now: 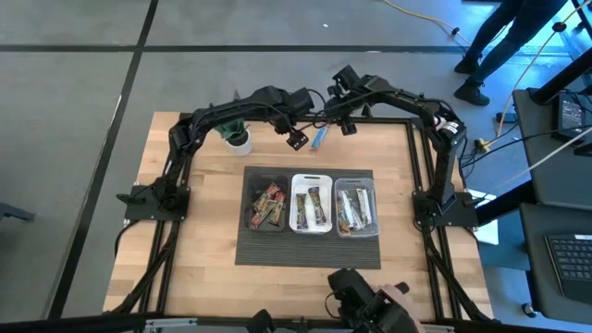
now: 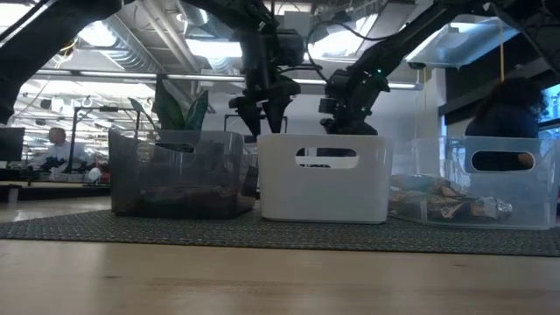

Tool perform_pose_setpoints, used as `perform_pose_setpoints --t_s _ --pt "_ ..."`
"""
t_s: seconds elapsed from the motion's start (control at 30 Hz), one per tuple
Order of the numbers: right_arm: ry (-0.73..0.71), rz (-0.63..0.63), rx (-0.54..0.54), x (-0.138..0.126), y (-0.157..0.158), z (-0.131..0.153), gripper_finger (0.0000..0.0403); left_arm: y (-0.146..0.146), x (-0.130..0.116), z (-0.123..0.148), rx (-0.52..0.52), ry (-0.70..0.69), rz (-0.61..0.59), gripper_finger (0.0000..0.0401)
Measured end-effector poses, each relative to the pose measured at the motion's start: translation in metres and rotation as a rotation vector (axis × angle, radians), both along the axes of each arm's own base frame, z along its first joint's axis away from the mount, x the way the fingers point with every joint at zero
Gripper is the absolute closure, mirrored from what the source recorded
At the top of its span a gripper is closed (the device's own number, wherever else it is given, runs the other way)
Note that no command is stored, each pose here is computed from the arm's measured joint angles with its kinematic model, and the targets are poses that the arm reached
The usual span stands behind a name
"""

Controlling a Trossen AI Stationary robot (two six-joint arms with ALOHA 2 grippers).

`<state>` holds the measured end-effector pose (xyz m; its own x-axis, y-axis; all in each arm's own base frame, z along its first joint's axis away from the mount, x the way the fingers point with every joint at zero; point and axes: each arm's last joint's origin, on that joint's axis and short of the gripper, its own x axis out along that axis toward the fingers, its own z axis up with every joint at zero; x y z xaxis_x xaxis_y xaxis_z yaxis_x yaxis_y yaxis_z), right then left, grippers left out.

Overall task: Pick and place Granola Bars by type
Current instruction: Put the red granola bar into the black bin

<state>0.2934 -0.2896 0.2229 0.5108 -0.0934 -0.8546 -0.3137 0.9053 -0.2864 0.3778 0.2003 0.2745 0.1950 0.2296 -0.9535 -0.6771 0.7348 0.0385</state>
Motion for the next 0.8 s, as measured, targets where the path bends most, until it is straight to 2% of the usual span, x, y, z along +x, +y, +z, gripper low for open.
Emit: perform_pose_setpoints --t_s 0.2,0.33,0.43,0.6,0.8 --pt "-0.046 0.035 0.001 0.002 0.000 0.002 0.0158 -0.003 0.000 0.000 0.007 0.019 -0.025 0.0107" --pt "-0.066 0.044 0.031 0.003 0.001 0.002 0.0124 -0.005 -0.012 0.001 0.038 0.036 -0.062 0.0107" --pt "-0.069 0.057 0.021 0.003 0.000 0.002 0.0114 -0.002 -0.026 -0.002 0.061 -0.036 -0.126 0.0107" --pt "-0.075 0.069 0.020 0.009 -0.001 -0.008 0.0112 0.008 -0.038 -0.015 0.057 -0.295 -0.302 0.0107" --pt "-0.019 0.071 0.040 0.019 -0.004 -0.037 0.0112 0.024 -0.044 -0.047 0.011 -0.325 -0.321 0.0107"
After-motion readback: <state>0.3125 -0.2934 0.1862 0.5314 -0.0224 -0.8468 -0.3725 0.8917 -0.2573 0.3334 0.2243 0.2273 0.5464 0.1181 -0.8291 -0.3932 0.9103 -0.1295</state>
